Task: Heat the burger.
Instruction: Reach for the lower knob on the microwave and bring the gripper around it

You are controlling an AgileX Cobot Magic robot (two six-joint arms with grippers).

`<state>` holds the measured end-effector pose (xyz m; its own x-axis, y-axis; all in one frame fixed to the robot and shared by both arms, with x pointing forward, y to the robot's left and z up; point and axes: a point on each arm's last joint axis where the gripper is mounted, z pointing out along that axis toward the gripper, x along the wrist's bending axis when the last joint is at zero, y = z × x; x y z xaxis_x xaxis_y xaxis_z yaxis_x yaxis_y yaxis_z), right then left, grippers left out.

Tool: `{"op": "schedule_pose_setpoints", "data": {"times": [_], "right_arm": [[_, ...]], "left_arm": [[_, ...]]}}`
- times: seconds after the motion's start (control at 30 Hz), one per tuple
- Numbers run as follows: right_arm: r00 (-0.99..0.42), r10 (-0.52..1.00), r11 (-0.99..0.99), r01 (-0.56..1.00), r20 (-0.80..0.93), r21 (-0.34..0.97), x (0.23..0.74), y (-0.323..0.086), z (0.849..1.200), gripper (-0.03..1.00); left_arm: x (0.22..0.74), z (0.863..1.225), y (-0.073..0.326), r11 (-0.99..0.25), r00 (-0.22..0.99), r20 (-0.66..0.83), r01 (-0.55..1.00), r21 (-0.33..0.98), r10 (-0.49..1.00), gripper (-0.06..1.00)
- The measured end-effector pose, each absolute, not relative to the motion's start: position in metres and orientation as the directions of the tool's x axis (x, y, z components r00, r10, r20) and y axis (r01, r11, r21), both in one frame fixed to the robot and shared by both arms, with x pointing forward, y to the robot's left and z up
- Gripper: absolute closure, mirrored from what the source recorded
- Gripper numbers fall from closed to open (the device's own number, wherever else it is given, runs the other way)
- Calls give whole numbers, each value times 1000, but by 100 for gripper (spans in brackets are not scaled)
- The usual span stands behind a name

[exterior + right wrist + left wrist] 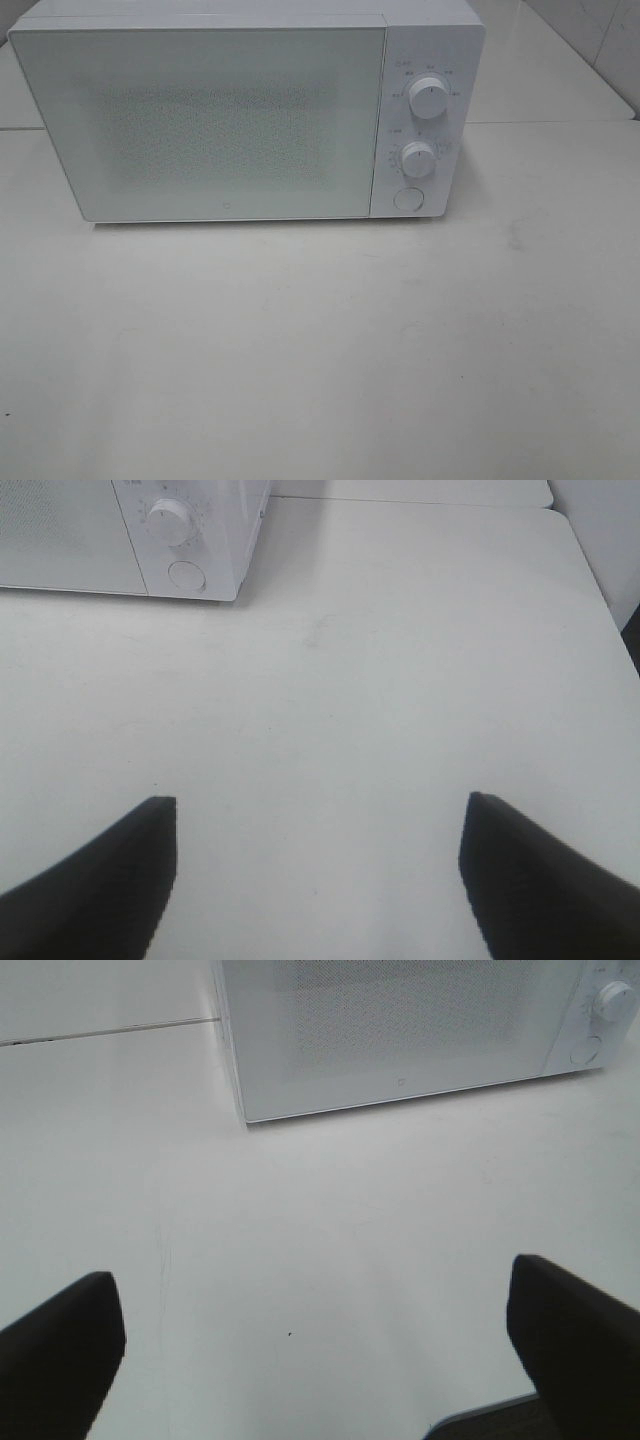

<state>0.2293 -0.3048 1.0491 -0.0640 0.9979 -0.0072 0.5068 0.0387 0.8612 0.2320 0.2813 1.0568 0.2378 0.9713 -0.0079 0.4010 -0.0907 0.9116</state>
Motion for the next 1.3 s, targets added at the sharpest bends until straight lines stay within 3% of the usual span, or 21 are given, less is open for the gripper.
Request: {"op": "schedule_pose_setpoints", "data": {"times": [1.3], "right_arm": [[-43, 998, -11, 473, 36, 881, 235, -304, 1058, 21]], "left_arm": [[232, 1057, 281, -91, 238, -8, 401, 912, 971, -4]]}}
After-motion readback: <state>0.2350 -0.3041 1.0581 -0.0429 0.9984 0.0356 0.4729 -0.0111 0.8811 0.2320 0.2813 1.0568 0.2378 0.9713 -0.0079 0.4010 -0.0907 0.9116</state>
